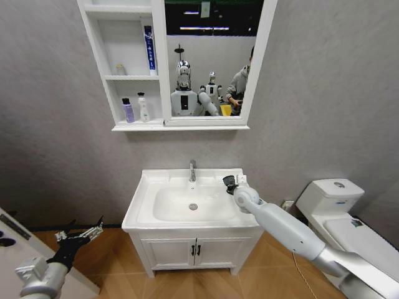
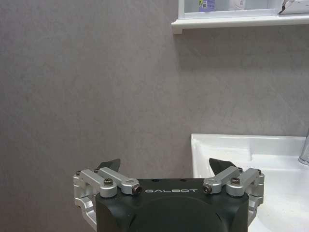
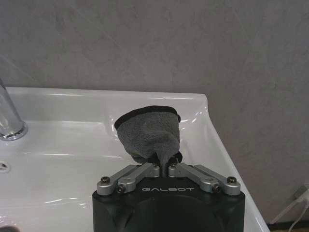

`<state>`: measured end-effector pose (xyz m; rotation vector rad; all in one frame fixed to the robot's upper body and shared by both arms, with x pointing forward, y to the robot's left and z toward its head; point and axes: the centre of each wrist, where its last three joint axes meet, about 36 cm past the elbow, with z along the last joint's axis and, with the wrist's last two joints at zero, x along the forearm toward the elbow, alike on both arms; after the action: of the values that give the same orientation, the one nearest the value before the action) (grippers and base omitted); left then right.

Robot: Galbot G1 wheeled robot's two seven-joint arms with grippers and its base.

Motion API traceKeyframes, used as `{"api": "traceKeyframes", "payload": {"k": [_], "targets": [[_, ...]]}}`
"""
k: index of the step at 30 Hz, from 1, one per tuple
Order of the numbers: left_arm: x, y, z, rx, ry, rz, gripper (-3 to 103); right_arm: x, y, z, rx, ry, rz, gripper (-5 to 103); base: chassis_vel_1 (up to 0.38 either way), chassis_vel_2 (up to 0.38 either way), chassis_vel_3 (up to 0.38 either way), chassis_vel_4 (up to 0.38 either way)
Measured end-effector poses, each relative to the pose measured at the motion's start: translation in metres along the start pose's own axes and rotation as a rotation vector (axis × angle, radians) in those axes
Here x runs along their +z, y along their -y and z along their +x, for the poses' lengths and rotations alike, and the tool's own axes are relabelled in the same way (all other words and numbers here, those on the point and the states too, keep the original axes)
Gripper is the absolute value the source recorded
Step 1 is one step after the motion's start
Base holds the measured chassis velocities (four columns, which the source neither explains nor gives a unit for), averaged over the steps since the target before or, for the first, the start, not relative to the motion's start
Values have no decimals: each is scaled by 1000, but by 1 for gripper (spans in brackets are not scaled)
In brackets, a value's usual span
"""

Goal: Move facial cleanser and shampoo from washbasin to cabinet, then wipe washbasin with towel.

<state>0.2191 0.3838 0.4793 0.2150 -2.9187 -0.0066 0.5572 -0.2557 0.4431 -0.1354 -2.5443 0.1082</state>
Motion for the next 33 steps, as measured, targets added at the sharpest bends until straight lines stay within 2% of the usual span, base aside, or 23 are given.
{"api": "traceKeyframes", "payload": {"k": [3, 5, 7, 10, 16, 23, 25, 27, 28, 30, 33], "targets": [[0, 0, 0, 0, 0, 0, 100, 6, 9, -15, 7, 6, 8, 3, 0, 0, 0, 0], [0, 0, 0, 0, 0, 0, 100, 11, 20, -45, 36, -21, -7, 3, 0, 0, 0, 0], [0, 0, 0, 0, 0, 0, 100, 12, 22, -54, 44, -32, -22, 3, 0, 0, 0, 0], [0, 0, 0, 0, 0, 0, 100, 13, 21, -69, 57, -44, -39, 3, 0, 0, 0, 0], [0, 0, 0, 0, 0, 0, 100, 3, 18, -96, 80, -7, 16, 3, 0, 0, 0, 0], [0, 0, 0, 0, 0, 0, 100, -2, 12, -101, 68, -20, 14, 3, 0, 0, 0, 0], [0, 0, 0, 0, 0, 0, 100, 0, 10, -101, 66, -24, 15, 1, 0, 0, 0, 0], [0, 0, 0, 0, 0, 0, 100, 9, 9, -101, 73, -35, 18, 9, 0, 0, 0, 0], [0, 0, 0, 0, 0, 0, 100, 9, 9, -101, 73, -35, 18, 9, 0, 0, 0, 0], [0, 0, 0, 0, 0, 0, 100, 16, 8, -101, 78, -41, 21, 20, 0, 0, 0, 0], [0, 0, 0, 0, 0, 0, 100, 17, 9, -101, 79, -39, 21, 25, 0, 0, 0, 0]]}}
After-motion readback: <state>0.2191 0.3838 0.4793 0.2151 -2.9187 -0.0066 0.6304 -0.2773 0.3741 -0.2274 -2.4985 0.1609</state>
